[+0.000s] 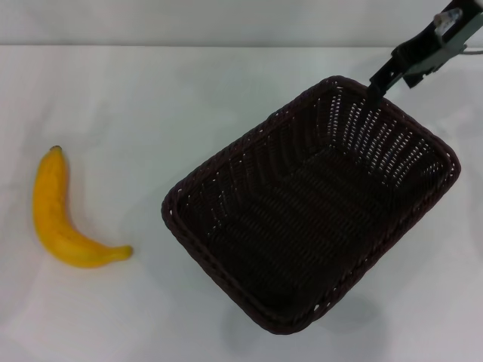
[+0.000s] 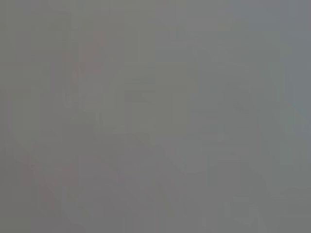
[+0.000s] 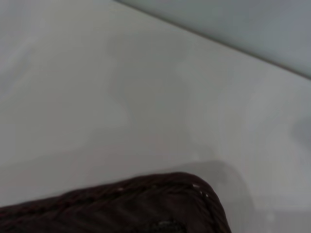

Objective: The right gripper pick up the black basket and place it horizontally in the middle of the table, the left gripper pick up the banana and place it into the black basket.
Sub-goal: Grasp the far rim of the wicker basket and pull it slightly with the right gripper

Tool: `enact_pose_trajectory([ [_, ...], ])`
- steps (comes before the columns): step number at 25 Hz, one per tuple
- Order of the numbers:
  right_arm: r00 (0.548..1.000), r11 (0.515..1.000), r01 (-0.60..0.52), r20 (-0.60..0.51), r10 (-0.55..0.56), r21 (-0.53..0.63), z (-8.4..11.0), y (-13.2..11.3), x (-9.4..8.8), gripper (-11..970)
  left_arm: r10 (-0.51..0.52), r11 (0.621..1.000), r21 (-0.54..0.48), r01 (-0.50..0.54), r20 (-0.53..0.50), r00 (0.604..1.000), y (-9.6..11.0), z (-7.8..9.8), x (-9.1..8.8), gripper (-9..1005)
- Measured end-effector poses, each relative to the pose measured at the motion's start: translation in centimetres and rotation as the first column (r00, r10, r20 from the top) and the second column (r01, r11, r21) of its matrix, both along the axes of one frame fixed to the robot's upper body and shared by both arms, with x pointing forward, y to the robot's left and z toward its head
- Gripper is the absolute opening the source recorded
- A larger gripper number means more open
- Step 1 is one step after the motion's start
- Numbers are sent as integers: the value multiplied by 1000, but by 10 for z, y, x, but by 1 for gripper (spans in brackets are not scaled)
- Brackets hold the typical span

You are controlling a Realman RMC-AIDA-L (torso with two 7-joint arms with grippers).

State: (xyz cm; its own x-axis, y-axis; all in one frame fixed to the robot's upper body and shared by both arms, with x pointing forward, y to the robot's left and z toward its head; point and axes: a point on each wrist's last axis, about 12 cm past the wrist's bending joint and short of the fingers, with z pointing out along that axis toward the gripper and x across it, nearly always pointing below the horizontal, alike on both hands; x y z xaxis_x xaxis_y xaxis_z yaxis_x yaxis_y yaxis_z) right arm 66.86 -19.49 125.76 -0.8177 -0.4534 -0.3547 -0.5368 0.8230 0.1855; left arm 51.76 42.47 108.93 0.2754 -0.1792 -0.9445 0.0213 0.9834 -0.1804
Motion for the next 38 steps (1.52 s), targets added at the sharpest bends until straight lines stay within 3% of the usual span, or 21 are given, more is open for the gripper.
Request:
enact_pose_trajectory([
  [9,999,994,8,-34,-12,-112,-21,6,3,730,15,1000,21,-15,6,1000,-3,-1,-1,869],
  [24,993,987,-55,-109,39,-148,-52,24,-5,723,17,1000,21,-17,9,1000,-11,-5,-2,869],
  [30,996,984,-31,-89,16,-174,-57,26,-3,669,22,1000,22,-22,1,1000,-10,-9,-7,869],
  [35,995,983,-31,-95,14,-181,-57,32,-3,467,33,999,28,-33,1,999,-7,-11,-15,869],
  [38,995,981,-24,-101,4,-193,-56,37,-4,405,43,998,44,-43,5,999,-5,-13,-21,869],
])
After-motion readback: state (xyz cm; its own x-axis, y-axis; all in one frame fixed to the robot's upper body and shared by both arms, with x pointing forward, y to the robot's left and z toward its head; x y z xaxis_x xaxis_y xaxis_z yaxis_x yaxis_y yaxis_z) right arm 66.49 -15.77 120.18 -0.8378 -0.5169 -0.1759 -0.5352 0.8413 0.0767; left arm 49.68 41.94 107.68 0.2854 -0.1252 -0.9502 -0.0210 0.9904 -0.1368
